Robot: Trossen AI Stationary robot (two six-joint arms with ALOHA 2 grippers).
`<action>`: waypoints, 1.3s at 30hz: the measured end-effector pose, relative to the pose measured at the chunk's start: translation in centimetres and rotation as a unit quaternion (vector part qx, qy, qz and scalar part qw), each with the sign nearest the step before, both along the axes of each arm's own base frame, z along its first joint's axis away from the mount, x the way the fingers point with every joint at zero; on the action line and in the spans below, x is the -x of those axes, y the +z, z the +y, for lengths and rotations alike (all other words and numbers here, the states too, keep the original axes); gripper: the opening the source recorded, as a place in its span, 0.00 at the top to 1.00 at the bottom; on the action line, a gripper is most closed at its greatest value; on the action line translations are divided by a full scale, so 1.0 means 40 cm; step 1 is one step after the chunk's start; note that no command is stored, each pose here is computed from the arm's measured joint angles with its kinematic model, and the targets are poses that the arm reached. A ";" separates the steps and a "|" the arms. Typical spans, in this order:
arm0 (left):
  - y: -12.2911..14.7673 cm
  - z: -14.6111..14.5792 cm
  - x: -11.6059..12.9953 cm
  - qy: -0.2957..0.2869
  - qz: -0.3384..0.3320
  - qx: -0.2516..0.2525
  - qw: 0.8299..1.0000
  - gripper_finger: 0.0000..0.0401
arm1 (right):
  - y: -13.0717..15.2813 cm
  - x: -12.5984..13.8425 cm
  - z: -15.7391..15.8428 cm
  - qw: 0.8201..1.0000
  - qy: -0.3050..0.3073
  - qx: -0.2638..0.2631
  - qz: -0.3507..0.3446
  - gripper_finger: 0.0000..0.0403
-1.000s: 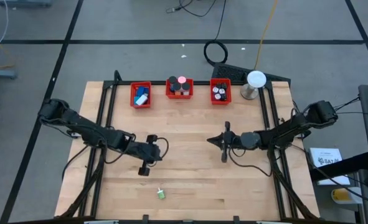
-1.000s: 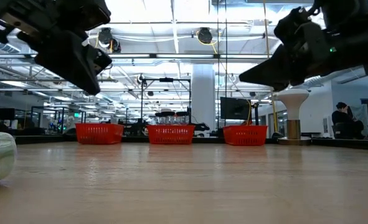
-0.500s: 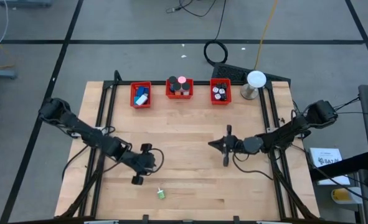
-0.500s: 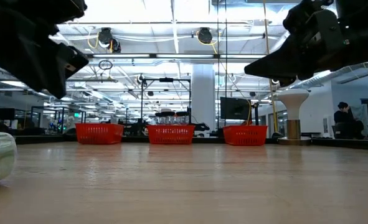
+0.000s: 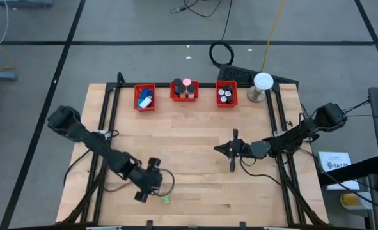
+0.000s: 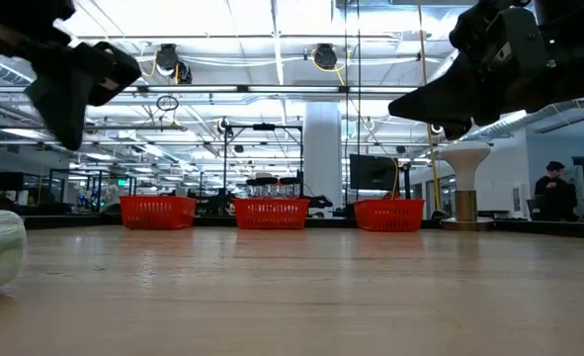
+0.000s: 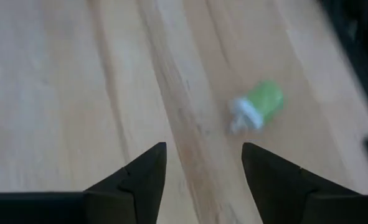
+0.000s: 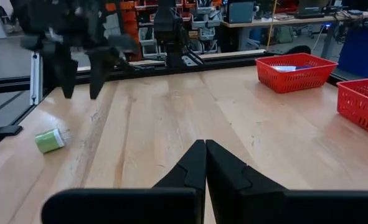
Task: Pick & Place Office items
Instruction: Put the green charger adapter into the right orange basket
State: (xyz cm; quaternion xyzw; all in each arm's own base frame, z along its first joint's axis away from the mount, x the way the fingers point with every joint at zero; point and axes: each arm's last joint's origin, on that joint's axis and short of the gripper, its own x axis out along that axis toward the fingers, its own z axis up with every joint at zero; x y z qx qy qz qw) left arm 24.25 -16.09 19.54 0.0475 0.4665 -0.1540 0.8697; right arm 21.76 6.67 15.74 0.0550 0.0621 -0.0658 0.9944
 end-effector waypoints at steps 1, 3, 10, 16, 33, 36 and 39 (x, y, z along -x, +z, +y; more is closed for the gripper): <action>-0.008 -0.009 -0.005 -0.009 0.014 -0.014 1.000 0.47 | 0.000 0.000 0.000 1.000 0.000 0.000 0.000 1.00; -0.018 -0.031 -0.020 -0.028 0.026 -0.031 0.999 0.45 | -0.002 0.000 0.000 1.000 0.000 0.001 0.004 1.00; -0.044 -0.101 -0.056 -0.124 0.025 -0.086 0.988 0.38 | -0.002 0.000 0.000 1.000 0.002 0.002 0.005 1.00; -0.067 -0.152 -0.080 -0.188 0.004 -0.112 0.976 0.34 | -0.004 0.000 0.000 1.000 0.003 0.004 0.008 1.00; -0.112 -0.135 -0.127 -0.155 0.007 -0.125 0.980 0.69 | 0.002 0.003 0.013 1.000 0.017 0.023 0.000 1.00; -0.101 -0.099 -0.149 -0.126 0.007 -0.117 0.985 0.70 | 0.002 0.003 0.012 1.000 0.017 0.025 -0.001 1.00; -0.074 -0.042 -0.179 -0.095 -0.004 -0.111 0.989 0.70 | 0.002 0.003 0.012 0.999 0.018 0.027 0.000 1.00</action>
